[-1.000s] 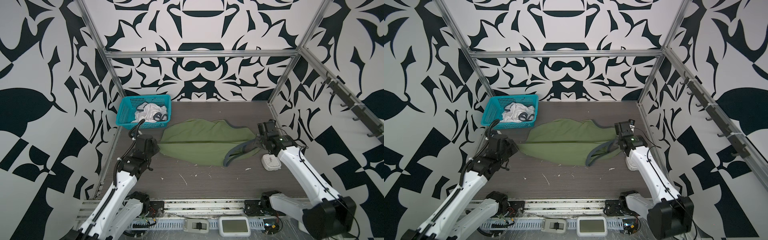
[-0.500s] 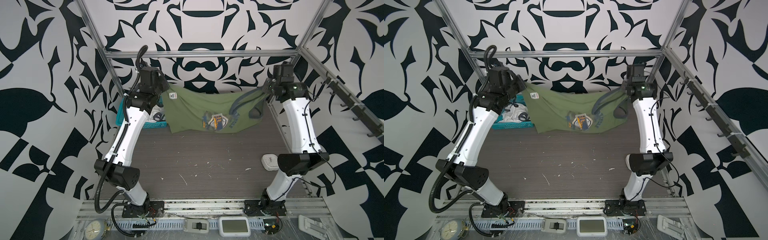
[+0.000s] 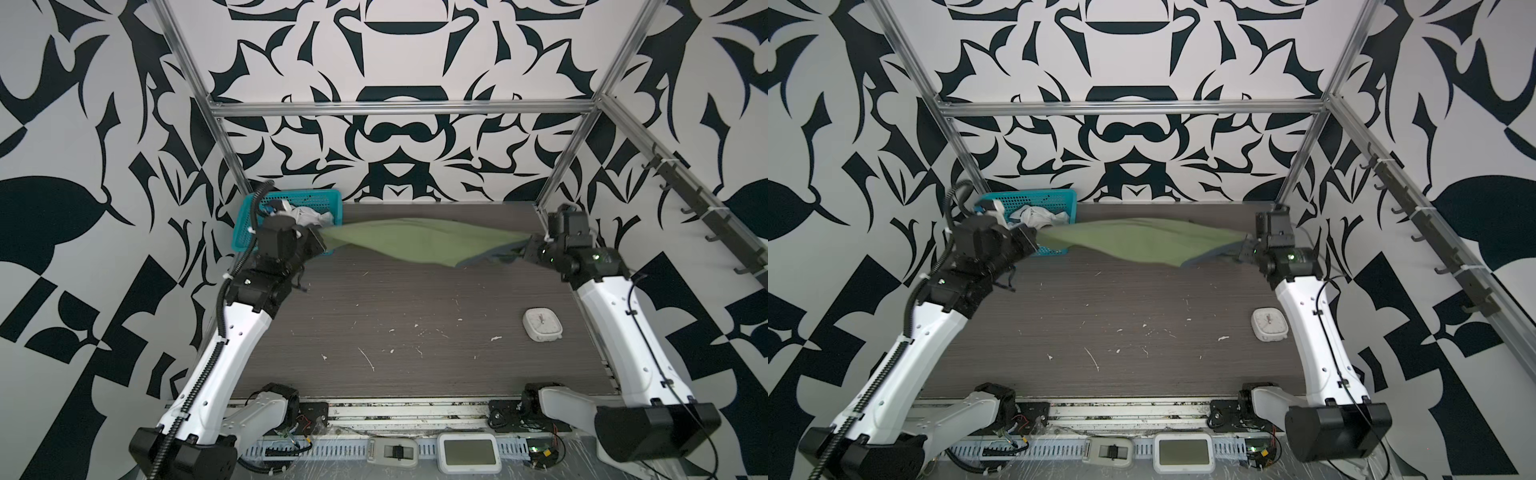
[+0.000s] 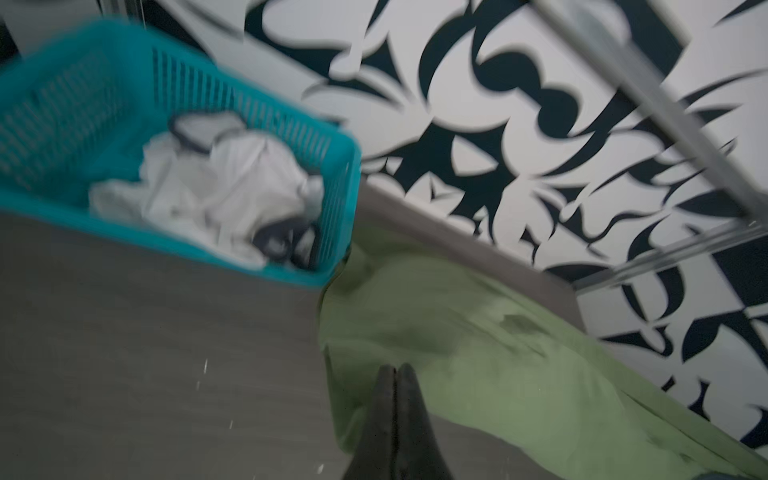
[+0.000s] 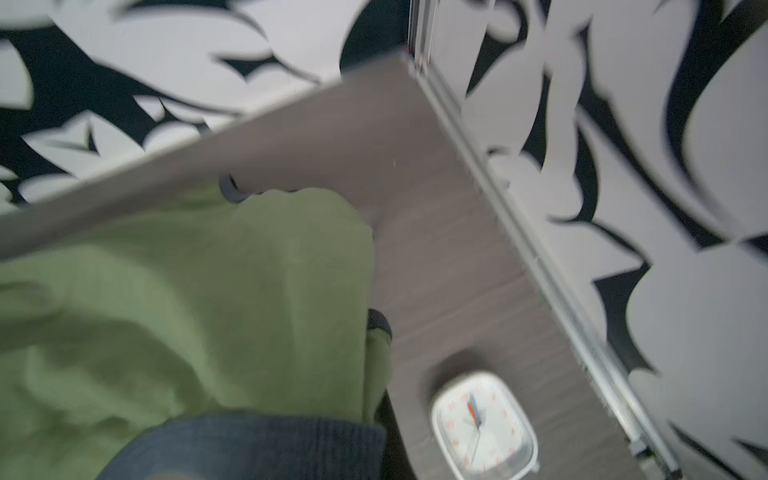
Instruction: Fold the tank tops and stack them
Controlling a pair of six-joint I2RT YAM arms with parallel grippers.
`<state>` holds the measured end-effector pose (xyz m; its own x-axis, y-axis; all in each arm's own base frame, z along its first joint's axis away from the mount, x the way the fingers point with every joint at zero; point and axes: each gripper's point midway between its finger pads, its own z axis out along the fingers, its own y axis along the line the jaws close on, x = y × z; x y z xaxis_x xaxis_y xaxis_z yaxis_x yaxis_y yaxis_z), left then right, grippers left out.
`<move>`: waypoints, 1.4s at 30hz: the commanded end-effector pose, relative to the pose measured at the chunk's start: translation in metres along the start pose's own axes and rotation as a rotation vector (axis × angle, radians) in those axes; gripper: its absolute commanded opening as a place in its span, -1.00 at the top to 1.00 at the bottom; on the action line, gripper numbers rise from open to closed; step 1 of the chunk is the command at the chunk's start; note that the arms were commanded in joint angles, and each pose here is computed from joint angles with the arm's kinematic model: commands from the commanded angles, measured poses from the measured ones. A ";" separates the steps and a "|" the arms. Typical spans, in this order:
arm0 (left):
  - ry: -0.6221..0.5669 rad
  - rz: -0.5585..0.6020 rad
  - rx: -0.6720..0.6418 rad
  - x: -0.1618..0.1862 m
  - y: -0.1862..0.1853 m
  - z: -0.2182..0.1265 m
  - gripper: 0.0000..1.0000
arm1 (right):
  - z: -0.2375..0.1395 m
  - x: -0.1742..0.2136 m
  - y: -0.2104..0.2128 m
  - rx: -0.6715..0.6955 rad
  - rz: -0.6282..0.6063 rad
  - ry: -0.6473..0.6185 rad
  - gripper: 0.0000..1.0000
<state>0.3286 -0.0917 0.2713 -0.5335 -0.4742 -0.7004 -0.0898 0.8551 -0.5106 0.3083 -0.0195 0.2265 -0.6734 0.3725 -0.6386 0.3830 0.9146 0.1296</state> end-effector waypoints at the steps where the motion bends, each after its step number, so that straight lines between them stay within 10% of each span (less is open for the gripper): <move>1: 0.135 -0.087 -0.028 0.066 0.036 0.008 1.00 | 0.030 0.037 0.008 -0.086 0.082 0.050 0.92; 12: 0.238 -0.092 -0.192 0.120 0.089 0.019 1.00 | 0.047 0.067 -0.021 0.092 0.026 0.158 -0.51; 30: 0.251 -0.126 -0.315 0.149 0.128 0.010 1.00 | 0.023 0.255 0.106 -0.370 -0.095 0.482 -0.23; 42: 0.289 -0.153 -0.372 0.163 0.141 0.011 1.00 | 0.047 0.277 0.116 -0.359 -0.118 0.509 0.19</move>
<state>0.2464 -0.0571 0.0901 -0.6967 -0.5525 -0.4576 -0.4104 0.8302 -0.3773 0.1874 0.1730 0.0233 -0.9572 0.2029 -0.2065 0.1211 0.9285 0.3510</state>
